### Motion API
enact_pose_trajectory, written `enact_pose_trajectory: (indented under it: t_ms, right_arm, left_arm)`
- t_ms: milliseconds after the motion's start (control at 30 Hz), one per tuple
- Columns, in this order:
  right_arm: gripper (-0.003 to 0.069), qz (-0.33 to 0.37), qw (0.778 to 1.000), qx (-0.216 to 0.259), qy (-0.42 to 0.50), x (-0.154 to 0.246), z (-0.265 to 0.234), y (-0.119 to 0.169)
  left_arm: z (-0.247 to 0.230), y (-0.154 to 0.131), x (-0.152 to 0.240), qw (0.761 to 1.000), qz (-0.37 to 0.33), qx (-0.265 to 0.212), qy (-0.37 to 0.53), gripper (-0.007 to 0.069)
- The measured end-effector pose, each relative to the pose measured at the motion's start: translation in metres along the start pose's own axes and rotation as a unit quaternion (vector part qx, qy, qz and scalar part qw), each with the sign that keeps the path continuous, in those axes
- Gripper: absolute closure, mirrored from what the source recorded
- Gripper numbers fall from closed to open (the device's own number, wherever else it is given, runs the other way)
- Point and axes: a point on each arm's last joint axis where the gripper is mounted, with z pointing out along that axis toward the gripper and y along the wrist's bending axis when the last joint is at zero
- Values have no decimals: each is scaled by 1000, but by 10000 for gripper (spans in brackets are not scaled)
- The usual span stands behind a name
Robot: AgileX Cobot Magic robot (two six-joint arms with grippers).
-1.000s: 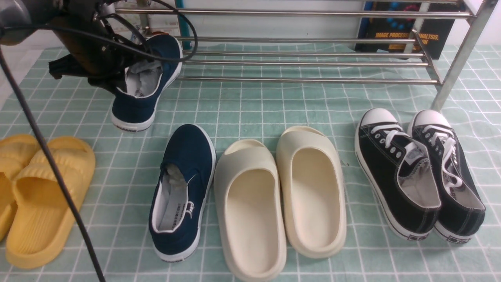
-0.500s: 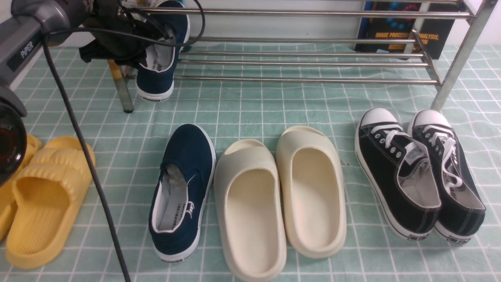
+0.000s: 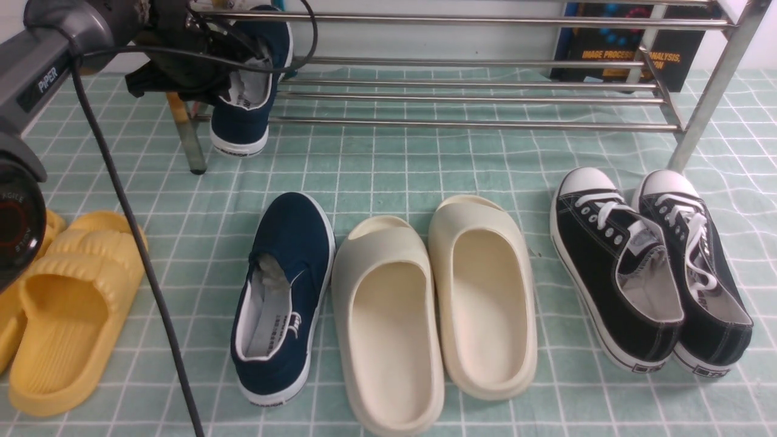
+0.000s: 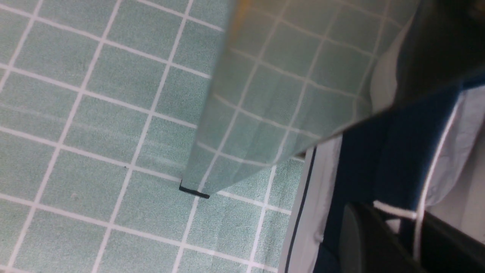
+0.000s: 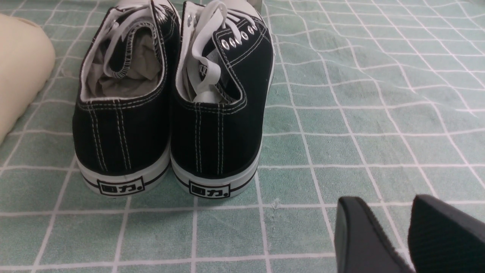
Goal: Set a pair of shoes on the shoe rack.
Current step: Use the left arm to put a shoe into the shoe rack
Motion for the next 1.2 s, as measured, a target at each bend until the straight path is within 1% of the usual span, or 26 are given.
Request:
enact_pose_trajectory:
  t_ms: [33,67,100,167,233,400,433,567,667,700,767,800,867,933,1000,1100,1133,1200]
  right_arm:
    - [419,0,1000,0,0,0,0,0]
    - [419,0,1000,0,0,0,0,0]
    - [419,0,1000,0,0,0,0,0]
    - [419,0,1000,0,0,0,0,0]
    - [419,0,1000,0,0,0,0,0]
    - [419,0,1000,0,0,0,0,0]
    - [419,0,1000,0,0,0,0,0]
    - [419,0,1000,0,0,0,0,0]
    - [419,0,1000,0,0,0,0,0]
    - [419,0,1000,0,0,0,0,0]
    - [419,0,1000,0,0,0,0,0]
    - [419,0,1000,0,0,0,0,0]
    - [419,0,1000,0,0,0,0,0]
    - [419,0,1000,0,0,0,0,0]
    - [419,0,1000,0,0,0,0,0]
    - [419,0,1000,0,0,0,0,0]
    - [419,0,1000,0,0,0,0,0]
    - [419,0,1000,0,0,0,0,0]
  left_arm:
    - [0,0,0,1000,0,-1,1,464]
    - [0,0,0,1000,0,-1,1,464]
    - [-2,0,0,1000,0,-1,2,424]
    - [-7,-1,-2,1000,1,-1,-2,367]
    - [-16,-1,-6,1000,3,0,-11,337]
    - [-56,-2,-16,1000,14,-7,-24,323]
    - [-57,-1,-16,1000,15,-9,-22,321]
    - [-97,0,-19,999,39,-23,-11,321]
    - [-122,2,-17,998,52,-28,4,341]
    - [-133,1,-15,998,62,-29,16,363]
    - [-139,0,-12,997,73,-29,25,391]
    - [-146,-7,-6,994,101,-28,43,441]
    - [-146,-17,3,990,123,-22,60,512]
    - [-138,-28,17,986,143,-14,83,585]
    - [-126,-38,33,982,161,-4,103,637]
    - [-105,-45,51,979,171,10,114,638]
    - [-88,-45,60,978,171,14,119,638]
    - [-68,-44,66,979,166,10,121,638]
